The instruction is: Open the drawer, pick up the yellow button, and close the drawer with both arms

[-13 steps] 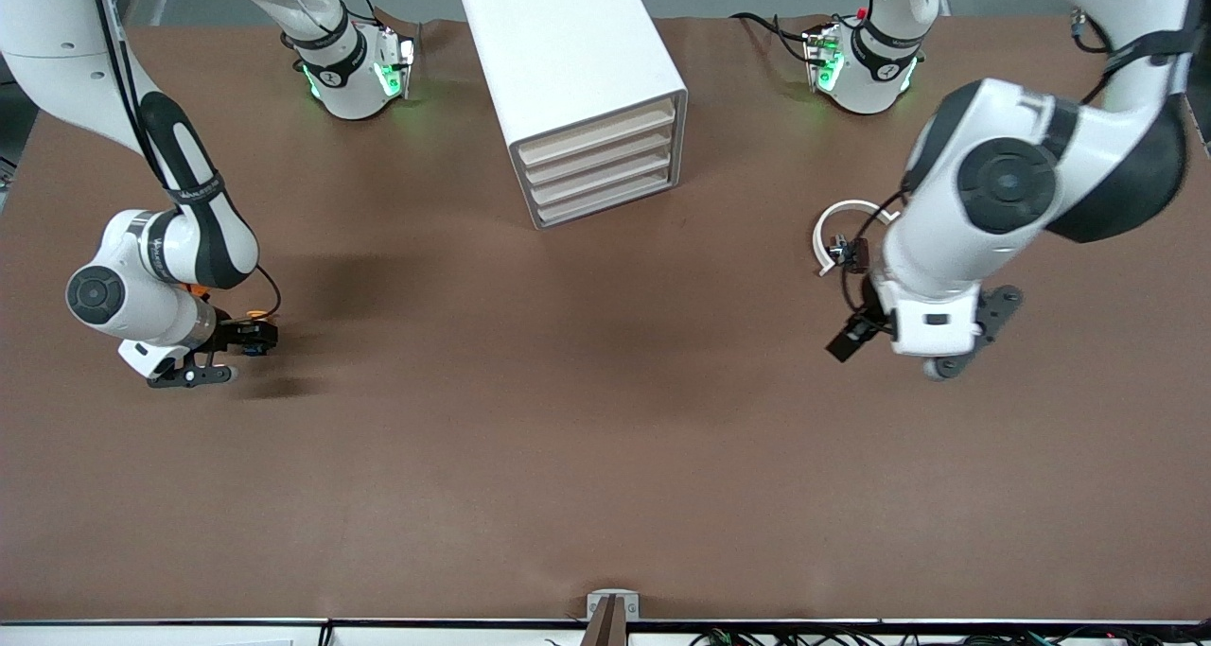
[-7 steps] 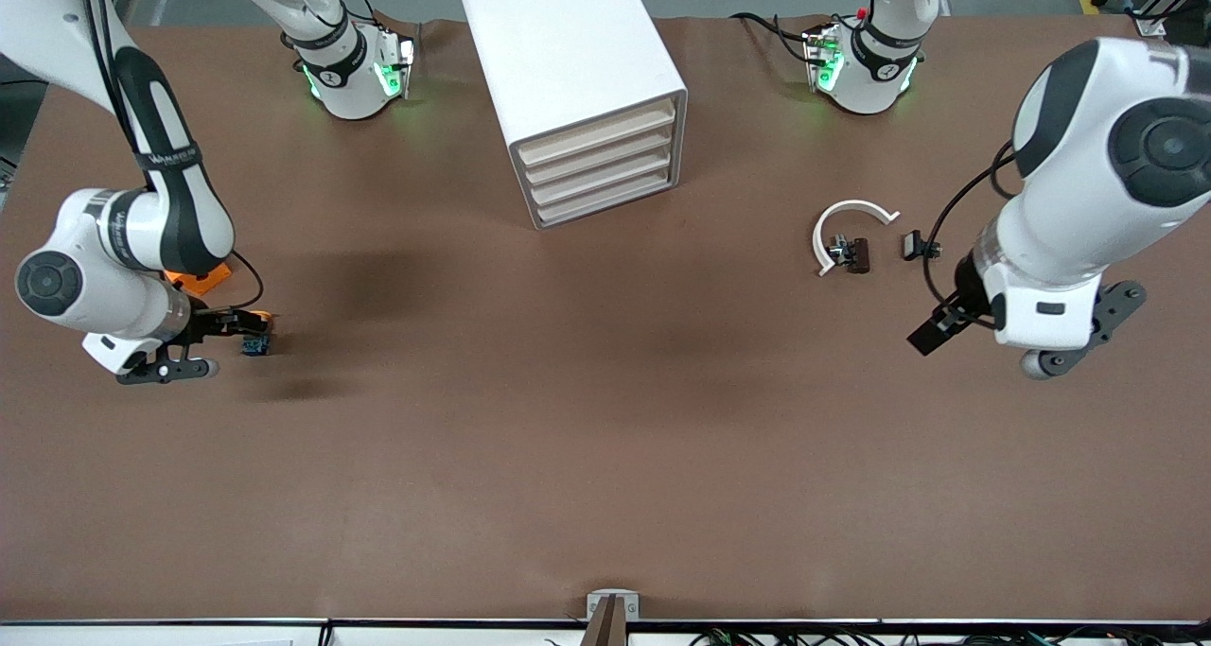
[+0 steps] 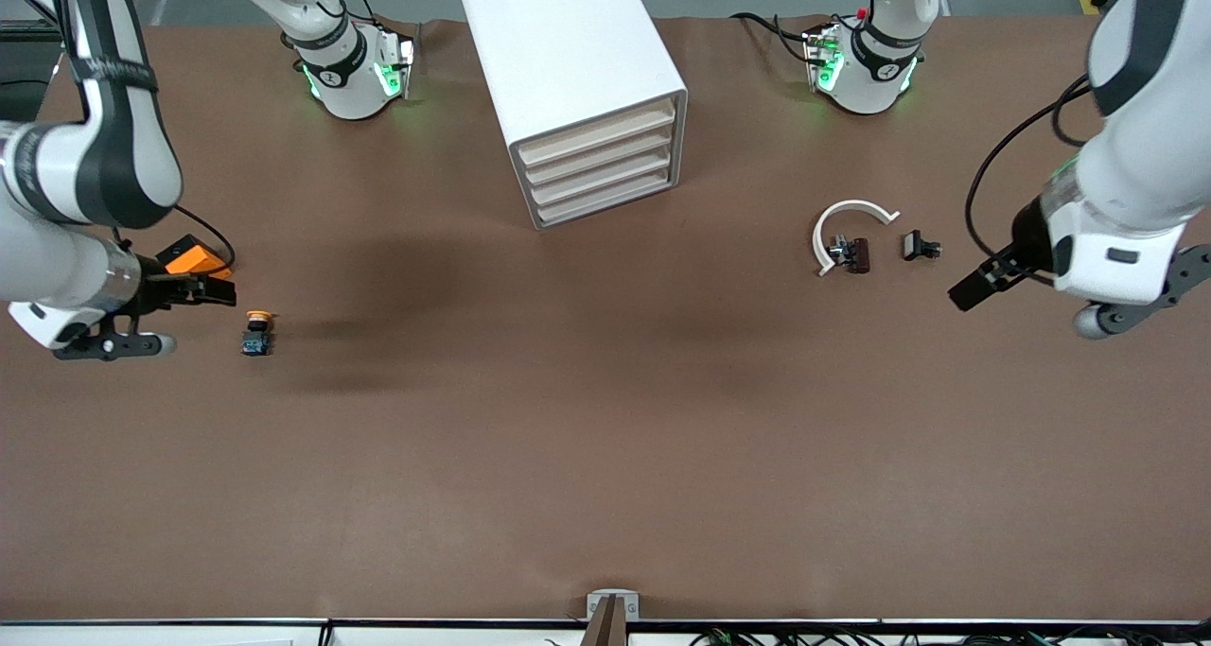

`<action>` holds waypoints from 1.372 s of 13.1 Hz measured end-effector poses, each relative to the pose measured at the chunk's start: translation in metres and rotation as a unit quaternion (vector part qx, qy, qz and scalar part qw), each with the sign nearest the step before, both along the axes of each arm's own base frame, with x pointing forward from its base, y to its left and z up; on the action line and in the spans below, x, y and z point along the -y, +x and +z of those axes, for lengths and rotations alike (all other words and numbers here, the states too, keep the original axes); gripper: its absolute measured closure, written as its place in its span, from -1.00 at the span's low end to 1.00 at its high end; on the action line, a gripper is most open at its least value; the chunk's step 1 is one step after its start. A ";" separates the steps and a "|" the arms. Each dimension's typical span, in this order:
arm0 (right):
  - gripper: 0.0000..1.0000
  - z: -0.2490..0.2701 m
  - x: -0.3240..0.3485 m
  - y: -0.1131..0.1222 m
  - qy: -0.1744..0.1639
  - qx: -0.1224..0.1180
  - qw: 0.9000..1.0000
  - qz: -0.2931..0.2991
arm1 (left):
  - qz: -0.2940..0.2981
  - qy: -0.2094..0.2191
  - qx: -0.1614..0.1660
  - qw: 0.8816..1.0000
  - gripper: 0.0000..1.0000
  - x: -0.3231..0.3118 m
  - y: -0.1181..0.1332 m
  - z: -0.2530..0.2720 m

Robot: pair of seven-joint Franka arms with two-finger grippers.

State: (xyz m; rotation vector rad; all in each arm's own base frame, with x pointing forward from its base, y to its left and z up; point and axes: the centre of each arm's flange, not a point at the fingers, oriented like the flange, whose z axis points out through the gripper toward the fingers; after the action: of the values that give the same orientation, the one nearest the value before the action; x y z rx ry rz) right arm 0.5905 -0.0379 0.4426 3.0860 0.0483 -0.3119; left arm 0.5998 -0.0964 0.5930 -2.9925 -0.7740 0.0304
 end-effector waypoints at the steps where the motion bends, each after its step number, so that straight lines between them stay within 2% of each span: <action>1: -1.00 0.026 -0.009 0.002 -0.003 0.002 1.000 -0.002 | -0.015 -0.001 -0.004 1.000 -1.00 -0.012 -0.006 0.010; 4: -1.00 0.082 -0.022 0.006 -0.006 0.019 1.000 -0.006 | -0.075 0.001 -0.019 0.997 -1.00 -0.034 -0.030 0.038; 7: -1.00 0.115 -0.021 0.001 -0.006 0.013 1.000 -0.009 | -0.142 -0.002 -0.038 0.989 -1.00 -0.050 -0.051 0.055; 9: -1.00 0.131 -0.022 0.001 -0.006 0.019 1.000 -0.009 | -0.176 -0.001 -0.041 0.984 -1.00 -0.065 -0.064 0.062; 14: -1.00 0.153 -0.024 -0.004 -0.007 0.036 0.999 -0.007 | -0.209 0.005 -0.039 0.977 -1.00 -0.075 -0.096 0.074; 18: -1.00 0.159 -0.030 -0.008 -0.007 0.038 0.999 -0.003 | -0.225 0.004 -0.043 0.973 -1.00 -0.086 -0.110 0.070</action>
State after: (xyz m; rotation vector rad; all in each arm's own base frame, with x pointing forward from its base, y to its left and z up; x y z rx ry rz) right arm 0.5827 -0.0079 0.6016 3.0818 0.0353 -0.1928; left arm 0.4901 -0.0100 0.6632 -3.0540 -0.0751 0.1356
